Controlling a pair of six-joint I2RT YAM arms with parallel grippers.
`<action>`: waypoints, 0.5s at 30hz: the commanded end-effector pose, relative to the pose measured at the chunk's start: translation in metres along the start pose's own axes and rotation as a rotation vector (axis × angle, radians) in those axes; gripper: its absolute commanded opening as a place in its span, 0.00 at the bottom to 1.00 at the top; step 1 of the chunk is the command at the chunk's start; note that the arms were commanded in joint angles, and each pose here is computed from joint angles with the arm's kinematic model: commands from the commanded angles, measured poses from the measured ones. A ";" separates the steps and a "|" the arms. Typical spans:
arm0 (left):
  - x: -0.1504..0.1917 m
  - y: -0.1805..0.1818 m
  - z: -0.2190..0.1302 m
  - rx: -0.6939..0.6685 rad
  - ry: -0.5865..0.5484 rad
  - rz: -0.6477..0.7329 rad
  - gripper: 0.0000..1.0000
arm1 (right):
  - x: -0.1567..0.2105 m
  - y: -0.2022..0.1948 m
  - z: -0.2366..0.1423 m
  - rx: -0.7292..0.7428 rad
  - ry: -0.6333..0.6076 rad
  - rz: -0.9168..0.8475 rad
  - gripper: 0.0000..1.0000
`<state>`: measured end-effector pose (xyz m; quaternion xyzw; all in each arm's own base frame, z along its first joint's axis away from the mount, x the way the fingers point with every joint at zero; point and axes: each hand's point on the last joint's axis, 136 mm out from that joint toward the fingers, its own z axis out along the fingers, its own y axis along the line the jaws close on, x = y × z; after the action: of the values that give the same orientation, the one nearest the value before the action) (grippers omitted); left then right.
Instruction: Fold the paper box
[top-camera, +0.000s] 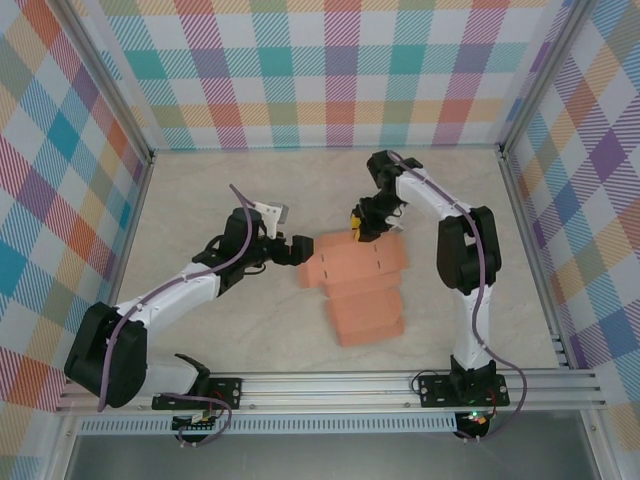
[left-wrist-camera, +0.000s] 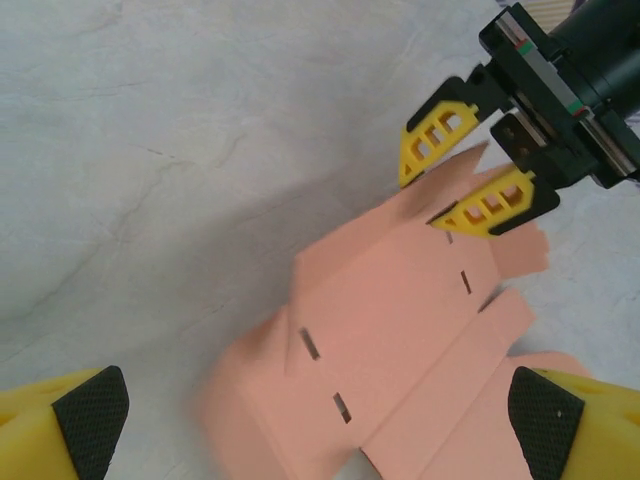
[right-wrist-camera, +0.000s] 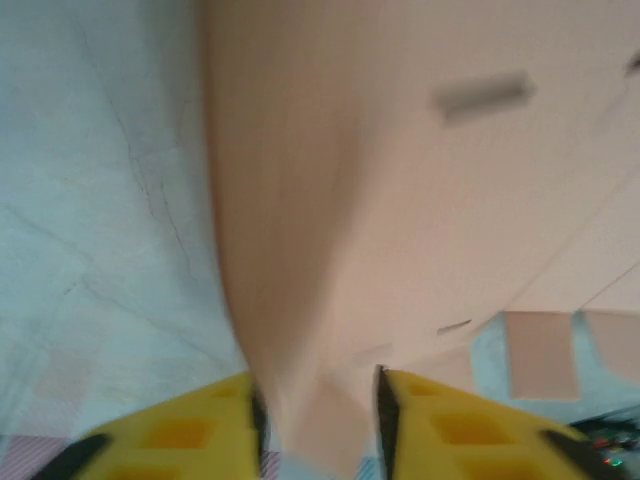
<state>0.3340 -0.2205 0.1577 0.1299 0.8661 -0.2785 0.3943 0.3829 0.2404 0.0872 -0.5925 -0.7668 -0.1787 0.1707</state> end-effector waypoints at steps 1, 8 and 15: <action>0.007 0.018 0.006 -0.077 0.004 0.006 1.00 | 0.012 0.011 -0.018 -0.057 0.062 -0.016 0.59; 0.037 0.034 0.017 -0.113 0.066 -0.089 1.00 | -0.018 -0.026 -0.058 -0.040 -0.014 -0.312 0.83; 0.076 0.035 0.034 -0.085 0.199 -0.236 0.98 | -0.097 -0.055 -0.084 0.079 -0.425 -0.903 0.83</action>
<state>0.3259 -0.2089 0.0775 0.0633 0.9181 -0.2502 0.3009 0.3633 0.1372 0.1205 -0.3816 -0.9087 -0.1689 0.0064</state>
